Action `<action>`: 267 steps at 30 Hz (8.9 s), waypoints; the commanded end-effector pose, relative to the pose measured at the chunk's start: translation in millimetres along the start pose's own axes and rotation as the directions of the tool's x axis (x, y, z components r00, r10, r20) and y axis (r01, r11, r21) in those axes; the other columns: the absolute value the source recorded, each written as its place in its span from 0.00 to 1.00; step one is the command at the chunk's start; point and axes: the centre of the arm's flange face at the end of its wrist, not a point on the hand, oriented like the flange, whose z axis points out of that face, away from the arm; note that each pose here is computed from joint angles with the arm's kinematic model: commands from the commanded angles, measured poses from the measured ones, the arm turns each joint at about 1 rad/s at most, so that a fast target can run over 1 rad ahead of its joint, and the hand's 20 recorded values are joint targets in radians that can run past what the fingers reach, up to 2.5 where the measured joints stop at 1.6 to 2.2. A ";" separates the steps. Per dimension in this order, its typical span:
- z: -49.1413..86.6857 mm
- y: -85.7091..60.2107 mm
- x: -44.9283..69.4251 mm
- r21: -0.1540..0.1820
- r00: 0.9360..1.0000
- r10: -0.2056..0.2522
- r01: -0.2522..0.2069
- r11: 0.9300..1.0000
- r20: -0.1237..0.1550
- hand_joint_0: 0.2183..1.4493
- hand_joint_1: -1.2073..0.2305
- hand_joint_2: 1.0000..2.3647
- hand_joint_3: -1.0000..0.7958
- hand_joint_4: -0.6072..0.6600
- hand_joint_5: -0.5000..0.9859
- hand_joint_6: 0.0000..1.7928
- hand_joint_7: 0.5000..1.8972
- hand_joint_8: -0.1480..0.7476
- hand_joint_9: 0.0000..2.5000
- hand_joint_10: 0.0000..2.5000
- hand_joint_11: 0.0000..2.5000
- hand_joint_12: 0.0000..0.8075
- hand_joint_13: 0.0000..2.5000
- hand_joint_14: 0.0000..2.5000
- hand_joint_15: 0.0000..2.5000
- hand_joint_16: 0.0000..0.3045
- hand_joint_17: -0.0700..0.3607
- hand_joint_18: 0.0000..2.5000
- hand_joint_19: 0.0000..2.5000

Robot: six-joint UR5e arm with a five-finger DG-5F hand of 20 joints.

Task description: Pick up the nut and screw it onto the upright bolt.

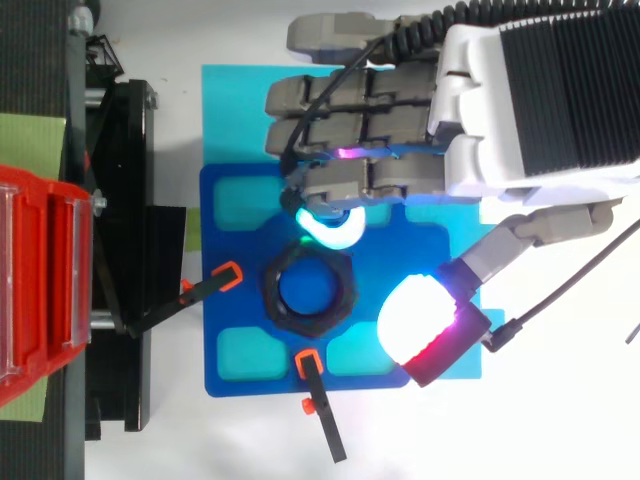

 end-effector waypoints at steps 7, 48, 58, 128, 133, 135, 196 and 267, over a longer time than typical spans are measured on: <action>-1.2 -6.3 -12.1 -0.013 1.000 -0.003 0.003 1.000 0.014 0.25 0.73 0.00 0.28 0.67 0.31 0.28 0.53 0.44 0.25 0.00 0.00 0.31 0.19 0.00 0.00 0.07 0.27 0.04 0.00; 41.7 16.0 12.7 -0.061 1.000 0.012 -0.010 0.998 0.023 0.23 0.78 0.00 0.28 0.68 0.27 0.28 0.33 0.43 0.18 0.00 0.00 0.36 0.13 0.00 0.00 0.10 0.32 0.00 0.00; 39.1 9.5 10.8 -0.059 1.000 0.012 -0.011 0.998 0.022 0.25 0.75 0.00 0.28 0.66 0.30 0.28 0.54 0.45 0.21 0.00 0.00 0.34 0.16 0.00 0.00 0.08 0.30 0.01 0.00; 39.4 0.3 -12.2 -0.113 0.998 -0.002 0.010 0.994 0.070 0.24 0.76 0.00 0.28 0.66 0.26 0.28 0.24 0.43 0.20 0.00 0.00 0.35 0.16 0.00 0.00 0.10 0.31 0.01 0.00; 38.7 -0.6 -12.1 -0.112 0.998 -0.002 0.009 0.994 0.067 0.24 0.76 0.00 0.28 0.68 0.27 0.28 0.30 0.44 0.21 0.00 0.00 0.34 0.17 0.00 0.00 0.09 0.31 0.02 0.00; 37.2 -3.7 -12.5 -0.109 0.998 -0.001 0.008 0.994 0.065 0.24 0.76 0.00 0.28 0.69 0.27 0.28 0.31 0.44 0.22 0.00 0.00 0.34 0.17 0.00 0.00 0.09 0.30 0.02 0.00; 22.1 -34.7 -25.9 -0.121 0.998 -0.012 0.020 0.992 0.068 0.25 0.72 0.00 0.28 0.66 0.27 0.28 0.21 0.43 0.28 0.00 0.00 0.32 0.21 0.00 0.00 0.07 0.28 0.06 0.00; 27.5 -38.6 5.4 -0.108 0.999 0.003 0.001 0.994 0.035 0.27 0.66 0.00 0.28 0.55 0.39 0.28 0.66 0.38 0.44 0.00 0.00 0.20 0.30 0.00 0.00 0.03 0.21 0.16 0.00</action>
